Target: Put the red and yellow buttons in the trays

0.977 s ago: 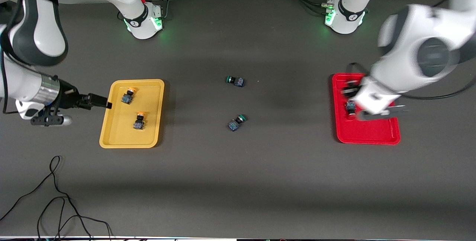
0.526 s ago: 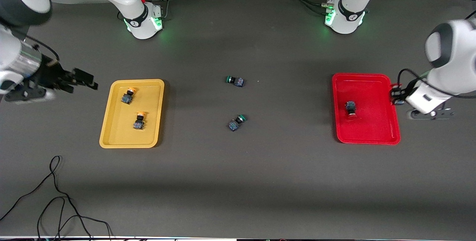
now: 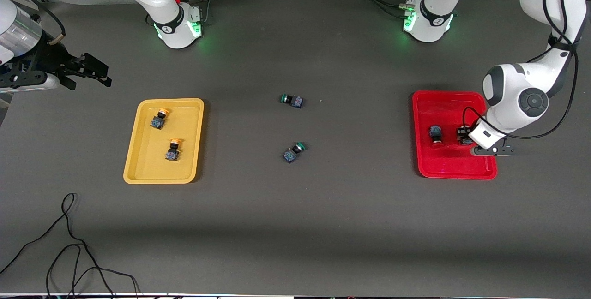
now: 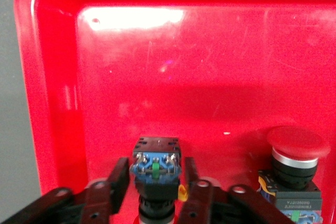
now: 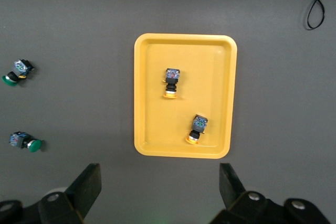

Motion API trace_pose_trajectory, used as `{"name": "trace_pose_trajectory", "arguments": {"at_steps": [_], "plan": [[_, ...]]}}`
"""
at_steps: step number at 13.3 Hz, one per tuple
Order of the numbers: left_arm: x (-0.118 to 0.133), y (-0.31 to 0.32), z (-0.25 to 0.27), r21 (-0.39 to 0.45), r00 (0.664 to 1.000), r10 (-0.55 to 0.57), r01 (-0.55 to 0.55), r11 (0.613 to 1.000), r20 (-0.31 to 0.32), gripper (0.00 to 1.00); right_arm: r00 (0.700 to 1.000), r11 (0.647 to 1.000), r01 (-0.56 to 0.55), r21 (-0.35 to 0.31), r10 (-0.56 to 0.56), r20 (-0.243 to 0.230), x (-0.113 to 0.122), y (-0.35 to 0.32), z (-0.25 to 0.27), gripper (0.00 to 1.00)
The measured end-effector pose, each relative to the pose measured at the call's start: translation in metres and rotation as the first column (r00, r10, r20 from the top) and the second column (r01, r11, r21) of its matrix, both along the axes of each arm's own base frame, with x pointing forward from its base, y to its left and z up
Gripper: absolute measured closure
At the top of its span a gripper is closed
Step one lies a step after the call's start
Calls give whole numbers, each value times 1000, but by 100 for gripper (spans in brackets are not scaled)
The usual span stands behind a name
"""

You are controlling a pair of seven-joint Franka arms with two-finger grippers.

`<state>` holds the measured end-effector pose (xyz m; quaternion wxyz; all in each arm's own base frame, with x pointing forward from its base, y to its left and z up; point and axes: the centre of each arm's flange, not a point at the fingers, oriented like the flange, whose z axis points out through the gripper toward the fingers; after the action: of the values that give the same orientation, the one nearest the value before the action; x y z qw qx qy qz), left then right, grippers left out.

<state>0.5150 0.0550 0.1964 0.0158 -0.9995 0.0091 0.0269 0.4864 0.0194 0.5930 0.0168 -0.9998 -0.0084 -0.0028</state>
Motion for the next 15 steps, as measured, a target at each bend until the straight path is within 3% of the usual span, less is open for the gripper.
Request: {"name": "trace_pose_trajectory", "arguments": {"at_steps": [2,4,6,9,12,15], "plan": [[12,1,19,7,1000,-1,1,1000,14,19,1000,1000,2,-6,-2,8,2,-2,-2,0],[29,5,62,22,999,-1,3,1000,-50,0,1000,1000,5,-6,-5,20,4,-3,-3,0],[46,7,131,35,993,0,4,999,-118,0,1000,1000,9,-6,-8,26,5,-4,-3,0],[51,2,241,1,990,6,-6,1000,-141,0,999,1000,11,-5,-11,41,7,-5,-2,0],[37,-14,328,-38,994,-1,-3,999,-110,0,999,1000,11,-5,-11,42,7,-5,-3,0],[33,-55,375,-48,997,-43,40,998,-70,0,999,1000,12,-5,-12,43,8,-6,-3,0]]}}
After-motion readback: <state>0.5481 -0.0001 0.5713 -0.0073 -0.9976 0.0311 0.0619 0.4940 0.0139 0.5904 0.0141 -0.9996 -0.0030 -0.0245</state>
